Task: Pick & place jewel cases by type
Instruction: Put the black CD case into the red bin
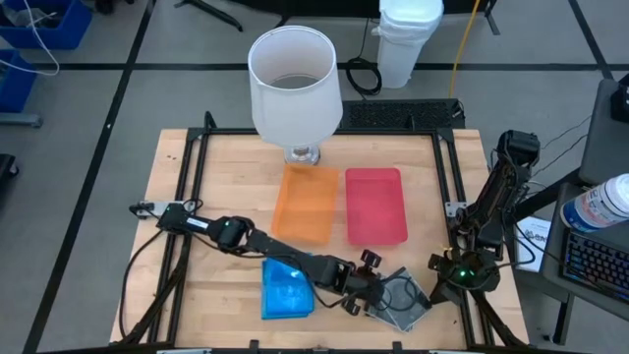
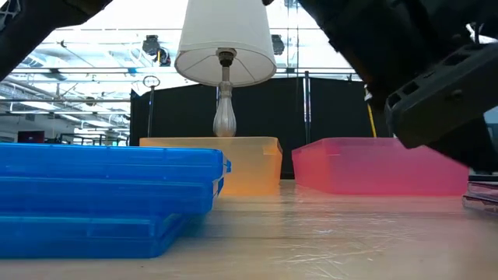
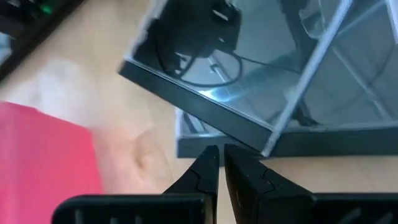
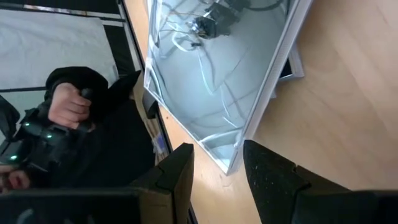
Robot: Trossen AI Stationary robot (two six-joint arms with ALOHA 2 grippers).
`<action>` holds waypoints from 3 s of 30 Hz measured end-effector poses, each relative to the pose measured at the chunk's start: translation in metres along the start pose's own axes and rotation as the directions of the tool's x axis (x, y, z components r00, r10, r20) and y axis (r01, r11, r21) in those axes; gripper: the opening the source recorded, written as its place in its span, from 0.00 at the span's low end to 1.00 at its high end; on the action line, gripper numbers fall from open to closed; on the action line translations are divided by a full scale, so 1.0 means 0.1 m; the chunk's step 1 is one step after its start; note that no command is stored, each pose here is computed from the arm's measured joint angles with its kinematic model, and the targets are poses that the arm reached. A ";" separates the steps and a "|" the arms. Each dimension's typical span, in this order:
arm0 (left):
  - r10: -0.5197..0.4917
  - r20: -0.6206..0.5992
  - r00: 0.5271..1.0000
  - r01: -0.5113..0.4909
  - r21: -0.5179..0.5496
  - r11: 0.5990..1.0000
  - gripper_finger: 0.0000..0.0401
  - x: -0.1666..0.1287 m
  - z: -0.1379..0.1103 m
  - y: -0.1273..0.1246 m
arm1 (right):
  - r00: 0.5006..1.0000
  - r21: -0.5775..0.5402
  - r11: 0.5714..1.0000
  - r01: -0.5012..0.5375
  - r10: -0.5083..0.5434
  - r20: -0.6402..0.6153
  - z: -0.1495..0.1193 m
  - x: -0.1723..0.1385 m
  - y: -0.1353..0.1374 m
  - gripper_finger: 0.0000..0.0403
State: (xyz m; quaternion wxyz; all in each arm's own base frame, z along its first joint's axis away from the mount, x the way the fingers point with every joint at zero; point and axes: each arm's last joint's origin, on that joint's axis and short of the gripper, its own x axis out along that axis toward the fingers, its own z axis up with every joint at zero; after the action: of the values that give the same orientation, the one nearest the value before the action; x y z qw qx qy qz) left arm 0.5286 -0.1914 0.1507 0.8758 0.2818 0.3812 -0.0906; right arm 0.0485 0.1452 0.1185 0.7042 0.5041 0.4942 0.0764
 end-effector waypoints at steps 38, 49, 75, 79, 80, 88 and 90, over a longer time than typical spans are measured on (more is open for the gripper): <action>-0.101 0.321 0.942 0.084 0.066 0.994 0.09 -0.04 0.34 -0.52 | 0.999 -0.034 0.999 0.027 -0.026 0.037 0.02 0.00 -0.04 0.33; -0.143 0.333 0.932 0.139 0.036 0.990 0.09 0.12 0.26 -0.49 | 0.998 -0.059 0.997 0.043 -0.040 0.043 0.02 0.00 -0.06 0.33; -0.125 0.357 0.926 0.133 0.001 0.991 0.09 0.36 0.13 -0.31 | 0.998 -0.026 0.999 0.044 -0.042 0.050 0.03 0.00 -0.06 0.33; -0.125 0.355 0.926 0.133 0.000 0.991 0.09 0.36 0.13 -0.30 | 0.998 -0.021 0.999 0.048 -0.047 0.052 0.02 0.02 -0.06 0.33; -0.124 0.356 0.926 0.133 0.000 0.991 0.09 0.36 0.13 -0.30 | 0.997 -0.020 0.999 0.049 -0.048 0.052 0.02 0.02 -0.07 0.33; -0.104 0.352 0.930 0.114 -0.008 0.993 0.09 0.36 0.13 -0.29 | 0.999 -0.063 0.998 0.029 -0.027 0.035 0.01 0.04 -0.04 0.33; -0.097 0.356 0.929 0.109 -0.013 0.994 0.09 0.37 0.13 -0.28 | 0.999 -0.071 0.997 0.026 -0.024 0.031 0.00 0.04 -0.04 0.33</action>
State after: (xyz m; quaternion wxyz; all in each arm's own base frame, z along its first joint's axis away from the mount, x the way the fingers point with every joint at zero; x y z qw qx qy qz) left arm 0.5514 -0.2201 0.1195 0.9288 0.2259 0.2325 -0.1796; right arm 0.0491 0.1455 0.1128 0.7301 0.4735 0.4866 0.0775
